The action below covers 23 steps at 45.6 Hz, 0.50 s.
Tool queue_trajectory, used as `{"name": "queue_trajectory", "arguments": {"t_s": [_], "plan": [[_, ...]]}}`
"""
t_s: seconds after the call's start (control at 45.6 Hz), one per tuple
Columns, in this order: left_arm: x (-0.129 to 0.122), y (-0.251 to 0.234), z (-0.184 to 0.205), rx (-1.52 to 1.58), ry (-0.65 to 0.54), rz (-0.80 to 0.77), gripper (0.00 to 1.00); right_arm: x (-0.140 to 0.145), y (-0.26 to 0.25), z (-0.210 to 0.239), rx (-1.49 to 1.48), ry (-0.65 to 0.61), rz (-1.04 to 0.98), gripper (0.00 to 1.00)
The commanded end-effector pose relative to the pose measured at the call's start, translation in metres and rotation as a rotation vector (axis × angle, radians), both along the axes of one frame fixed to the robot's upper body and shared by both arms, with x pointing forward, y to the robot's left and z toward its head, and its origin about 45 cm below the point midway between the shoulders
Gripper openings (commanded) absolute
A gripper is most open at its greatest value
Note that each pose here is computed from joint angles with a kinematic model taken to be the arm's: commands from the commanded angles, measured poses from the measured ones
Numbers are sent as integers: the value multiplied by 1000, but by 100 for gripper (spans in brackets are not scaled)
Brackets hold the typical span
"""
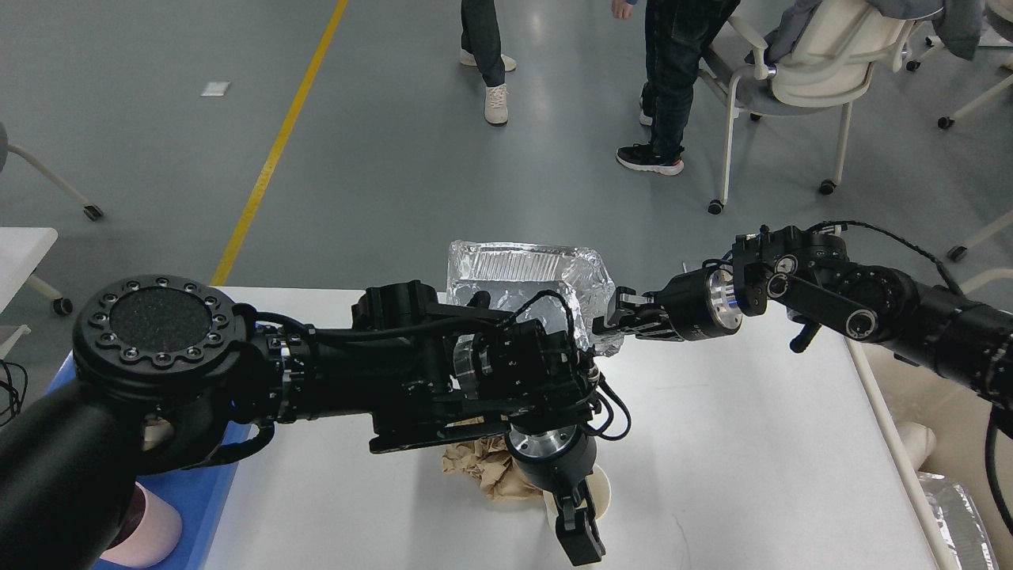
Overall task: Tidy desktop
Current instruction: 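Reach the left gripper over to the white paper cup and grasp it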
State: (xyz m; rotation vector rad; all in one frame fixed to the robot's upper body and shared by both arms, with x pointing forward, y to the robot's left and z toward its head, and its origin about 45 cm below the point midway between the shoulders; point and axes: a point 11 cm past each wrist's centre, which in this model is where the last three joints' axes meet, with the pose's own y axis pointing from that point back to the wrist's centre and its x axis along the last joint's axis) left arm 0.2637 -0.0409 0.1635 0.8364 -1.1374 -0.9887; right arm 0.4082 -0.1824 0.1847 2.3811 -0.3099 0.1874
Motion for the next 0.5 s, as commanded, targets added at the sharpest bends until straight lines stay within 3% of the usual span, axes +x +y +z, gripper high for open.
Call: {"name": "queue_trajectory", "arguments": {"t_s": [0.0, 0.482], "plan": [[-2, 5, -8, 14, 6, 3, 97, 0, 0, 0, 1, -1, -1, 0], [6, 12, -24, -1, -11, 27, 97, 0, -1, 0, 3, -2, -3, 0]]}}
